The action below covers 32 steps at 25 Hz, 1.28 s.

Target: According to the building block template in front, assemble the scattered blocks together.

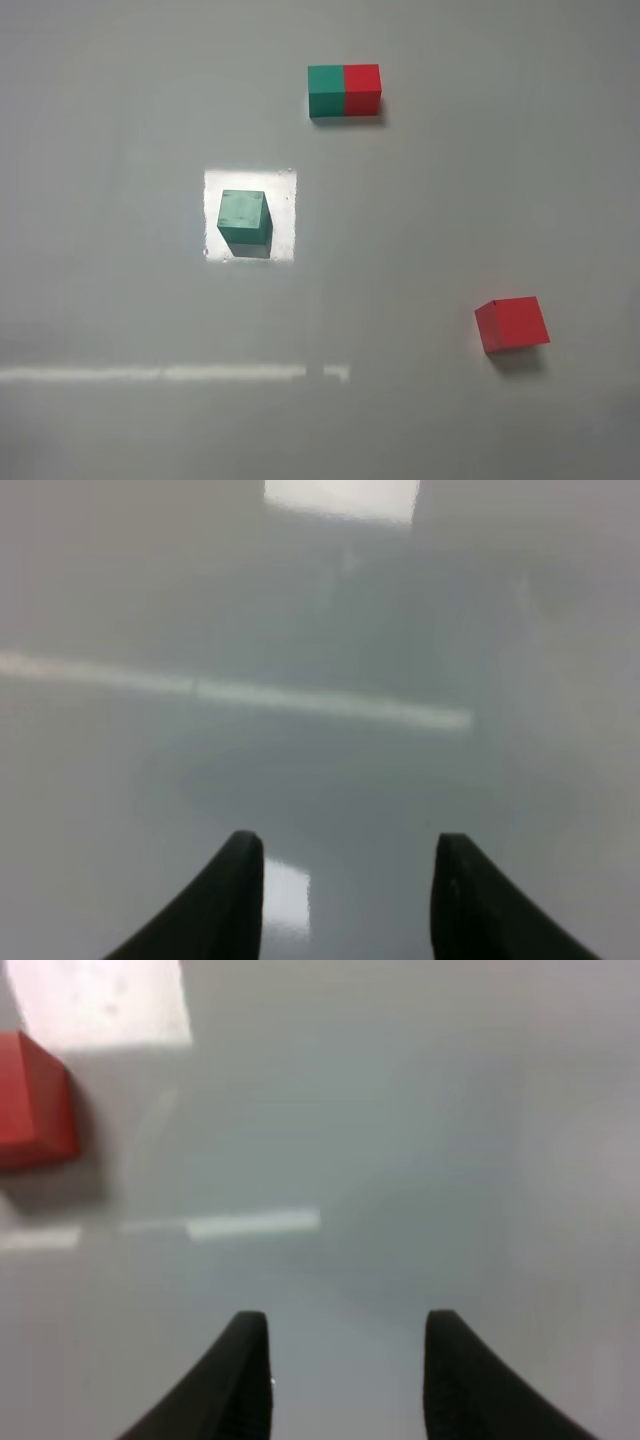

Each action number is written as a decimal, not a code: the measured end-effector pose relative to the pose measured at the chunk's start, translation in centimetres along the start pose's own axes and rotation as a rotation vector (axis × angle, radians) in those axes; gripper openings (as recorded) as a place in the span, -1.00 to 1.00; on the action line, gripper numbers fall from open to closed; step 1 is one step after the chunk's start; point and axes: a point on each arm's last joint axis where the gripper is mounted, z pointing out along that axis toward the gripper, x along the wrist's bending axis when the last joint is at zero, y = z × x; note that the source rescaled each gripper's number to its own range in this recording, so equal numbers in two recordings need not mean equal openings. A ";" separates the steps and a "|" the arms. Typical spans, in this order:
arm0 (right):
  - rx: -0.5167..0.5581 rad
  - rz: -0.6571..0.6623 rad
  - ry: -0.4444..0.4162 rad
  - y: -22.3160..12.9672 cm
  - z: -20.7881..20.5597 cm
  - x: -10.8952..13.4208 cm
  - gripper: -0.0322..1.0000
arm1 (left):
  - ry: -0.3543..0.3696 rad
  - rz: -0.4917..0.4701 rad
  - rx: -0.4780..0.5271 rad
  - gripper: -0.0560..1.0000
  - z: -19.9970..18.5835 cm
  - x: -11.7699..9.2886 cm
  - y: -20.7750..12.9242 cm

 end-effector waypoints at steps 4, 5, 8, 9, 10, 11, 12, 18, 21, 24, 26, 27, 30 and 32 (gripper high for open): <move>0.072 0.030 -0.004 3.6 1.1 0.1 -0.94 | 0.000 0.000 0.001 -0.77 0.0 0.0 0.0; 0.087 0.023 -0.002 4.7 1.4 0.1 -0.94 | 0.000 0.000 0.001 -0.77 0.0 0.0 0.0; 0.108 -0.025 0.027 8.1 2.3 0.4 -0.93 | 0.001 0.000 0.001 -0.77 0.0 0.0 0.0; 0.108 -0.048 0.041 9.2 2.6 0.6 -0.92 | 0.001 0.000 0.001 -0.77 0.0 0.0 0.0; 0.107 -0.076 0.056 10.4 2.9 0.7 -0.89 | 0.001 0.000 0.001 -0.77 0.0 0.0 0.0; 0.104 -0.101 0.075 11.6 3.2 0.9 -0.84 | 0.001 0.000 0.001 -0.77 0.0 0.0 0.0; 0.100 -0.139 0.096 12.8 3.5 1.1 -0.76 | 0.001 0.000 0.001 -0.77 0.0 0.0 0.0; 0.090 -0.415 0.247 17.0 5.2 2.4 -0.16 | 0.001 0.000 0.001 -0.77 0.0 0.0 0.0; 0.121 -0.547 0.287 17.4 6.2 2.5 -0.03 | 0.001 0.000 0.001 -0.77 0.0 0.0 0.0; 0.175 -0.682 0.327 17.2 7.4 2.5 -0.01 | 0.001 0.000 0.001 -0.77 0.0 0.0 0.0; 0.199 -0.775 0.352 17.0 8.1 2.5 -0.01 | 0.001 0.000 0.001 -0.77 0.0 0.0 0.0; 0.199 -0.827 0.361 17.0 8.2 2.5 -0.01 | 0.001 0.000 0.001 -0.77 0.0 0.0 0.0; 0.177 -0.964 0.394 16.9 8.2 2.6 -0.01 | 0.001 0.000 0.001 -0.77 0.0 0.0 0.0; 0.168 -1.026 0.419 16.8 8.1 2.7 -0.01 | 0.001 0.000 0.001 -0.77 0.0 0.0 0.0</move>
